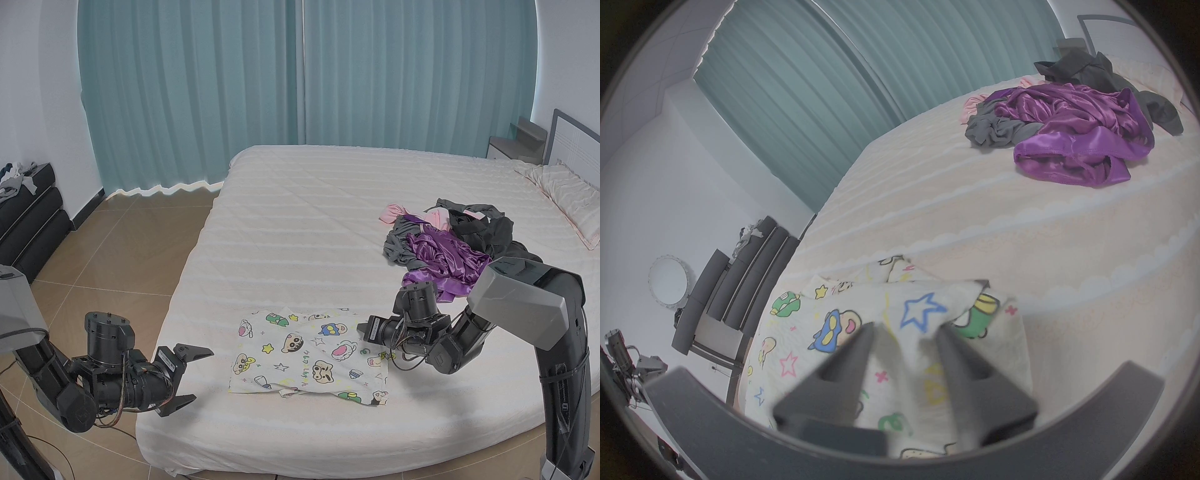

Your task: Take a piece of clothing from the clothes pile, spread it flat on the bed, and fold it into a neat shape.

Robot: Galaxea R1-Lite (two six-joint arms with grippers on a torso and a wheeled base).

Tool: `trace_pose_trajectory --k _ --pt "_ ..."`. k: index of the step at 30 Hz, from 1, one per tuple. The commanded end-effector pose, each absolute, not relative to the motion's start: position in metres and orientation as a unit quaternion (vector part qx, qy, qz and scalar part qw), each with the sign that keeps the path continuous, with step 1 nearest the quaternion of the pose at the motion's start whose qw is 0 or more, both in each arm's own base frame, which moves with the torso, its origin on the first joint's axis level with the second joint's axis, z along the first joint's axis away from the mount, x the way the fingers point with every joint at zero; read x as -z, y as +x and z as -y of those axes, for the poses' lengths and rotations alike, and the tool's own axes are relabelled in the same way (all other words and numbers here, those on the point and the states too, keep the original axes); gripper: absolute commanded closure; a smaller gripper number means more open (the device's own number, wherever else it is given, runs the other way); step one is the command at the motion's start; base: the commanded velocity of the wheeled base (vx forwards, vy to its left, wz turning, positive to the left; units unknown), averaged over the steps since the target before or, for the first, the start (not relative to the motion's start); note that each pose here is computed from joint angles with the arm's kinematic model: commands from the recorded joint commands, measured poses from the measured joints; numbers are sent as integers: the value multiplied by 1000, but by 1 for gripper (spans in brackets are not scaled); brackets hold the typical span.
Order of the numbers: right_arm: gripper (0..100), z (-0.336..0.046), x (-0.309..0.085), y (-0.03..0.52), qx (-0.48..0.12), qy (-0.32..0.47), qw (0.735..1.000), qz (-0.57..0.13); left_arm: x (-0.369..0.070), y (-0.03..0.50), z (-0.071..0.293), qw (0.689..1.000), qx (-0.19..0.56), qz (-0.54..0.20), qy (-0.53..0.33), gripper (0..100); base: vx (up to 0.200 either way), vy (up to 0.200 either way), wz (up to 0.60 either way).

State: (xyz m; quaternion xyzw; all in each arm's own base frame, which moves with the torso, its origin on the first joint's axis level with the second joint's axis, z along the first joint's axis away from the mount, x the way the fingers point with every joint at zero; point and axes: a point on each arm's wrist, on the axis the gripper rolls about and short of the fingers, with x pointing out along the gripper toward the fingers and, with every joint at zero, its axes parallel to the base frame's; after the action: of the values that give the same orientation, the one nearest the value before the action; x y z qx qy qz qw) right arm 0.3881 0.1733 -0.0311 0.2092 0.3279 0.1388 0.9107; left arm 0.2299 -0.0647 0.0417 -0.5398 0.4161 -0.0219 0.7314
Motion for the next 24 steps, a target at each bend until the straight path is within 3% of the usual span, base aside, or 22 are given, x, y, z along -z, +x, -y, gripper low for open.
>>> trace_pose_trajectory --k 1,24 --pt "100 -168 34 395 -128 211 913 -324 -41 230 65 732 22 -416 -540 0 0 0 0" --pt "100 -157 25 423 -92 253 922 -279 -41 230 65 731 21 -417 -540 0 0 0 0"
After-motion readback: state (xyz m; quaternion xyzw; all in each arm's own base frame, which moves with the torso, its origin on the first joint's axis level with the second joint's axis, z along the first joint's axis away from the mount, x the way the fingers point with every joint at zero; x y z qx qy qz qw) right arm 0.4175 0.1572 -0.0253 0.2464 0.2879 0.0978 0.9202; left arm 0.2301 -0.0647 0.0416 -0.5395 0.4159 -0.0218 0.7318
